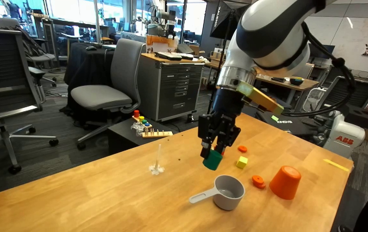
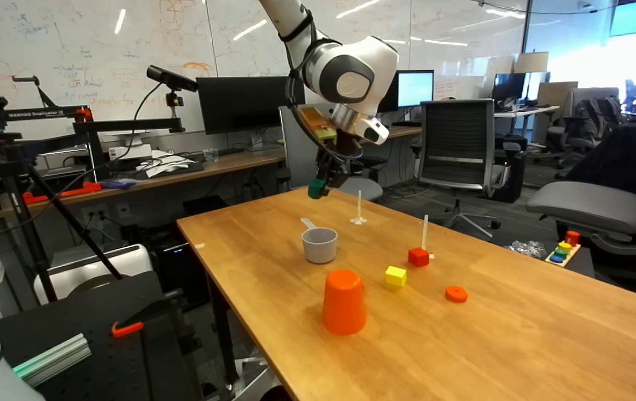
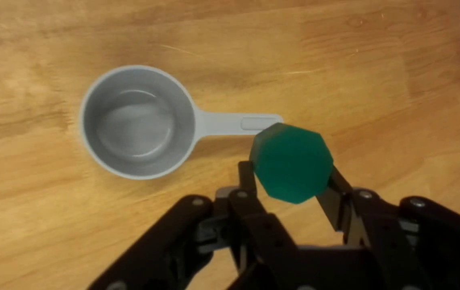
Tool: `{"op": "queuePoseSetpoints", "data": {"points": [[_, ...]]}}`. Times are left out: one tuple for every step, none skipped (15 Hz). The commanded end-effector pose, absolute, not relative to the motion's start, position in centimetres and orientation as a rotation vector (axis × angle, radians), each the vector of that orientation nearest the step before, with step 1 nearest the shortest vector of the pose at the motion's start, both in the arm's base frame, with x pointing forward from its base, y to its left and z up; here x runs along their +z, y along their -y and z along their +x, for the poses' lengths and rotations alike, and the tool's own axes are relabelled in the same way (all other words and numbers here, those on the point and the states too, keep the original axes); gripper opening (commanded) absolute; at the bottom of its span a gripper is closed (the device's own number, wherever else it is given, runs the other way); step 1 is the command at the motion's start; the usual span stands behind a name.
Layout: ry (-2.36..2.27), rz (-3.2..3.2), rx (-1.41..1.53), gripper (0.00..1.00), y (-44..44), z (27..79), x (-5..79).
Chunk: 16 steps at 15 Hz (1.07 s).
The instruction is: Put the blocks in the grey cup
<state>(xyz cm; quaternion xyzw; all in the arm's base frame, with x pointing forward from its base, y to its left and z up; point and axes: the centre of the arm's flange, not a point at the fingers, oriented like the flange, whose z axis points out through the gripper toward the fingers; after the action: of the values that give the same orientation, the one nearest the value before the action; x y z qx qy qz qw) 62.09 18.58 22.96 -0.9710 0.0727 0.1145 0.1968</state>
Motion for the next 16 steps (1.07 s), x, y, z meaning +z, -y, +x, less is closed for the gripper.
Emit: {"op": "queuePoseSetpoints", "data": {"points": [[-0.285,-2.747,0.307,0.18,-15.3,57.9,24.3],[-0.301,-2.755,0.310,0.18,-14.6,57.5,24.3],[-0.315,-2.763,0.312,0.18,-14.0,57.1,24.3],[-0.322,-2.774,0.312,0.18,-13.4,56.9,24.1],[-0.326,-2.782,0.315,0.18,-12.9,56.7,24.0],[-0.314,-2.792,0.309,0.18,-12.5,56.6,23.7],[-0.307,-2.794,0.307,0.18,-12.3,56.5,23.5],[-0.295,-2.795,0.286,0.68,-12.3,56.5,23.2],[-0.274,-2.798,0.271,0.68,-12.3,56.5,22.9],[-0.242,-2.817,0.250,0.75,-12.4,56.5,22.6],[-0.211,-2.827,0.239,0.82,-12.5,56.6,22.2],[-0.191,-2.835,0.237,0.89,-12.4,56.8,21.9],[-0.174,-2.838,0.235,0.98,-12.4,56.8,21.6],[-0.164,-2.838,0.232,1.00,-12.2,57.0,21.5],[-0.159,-2.849,0.230,1.00,-12.0,57.2,21.5],[-0.162,-2.870,0.221,1.00,-11.6,57.7,21.7]]}}
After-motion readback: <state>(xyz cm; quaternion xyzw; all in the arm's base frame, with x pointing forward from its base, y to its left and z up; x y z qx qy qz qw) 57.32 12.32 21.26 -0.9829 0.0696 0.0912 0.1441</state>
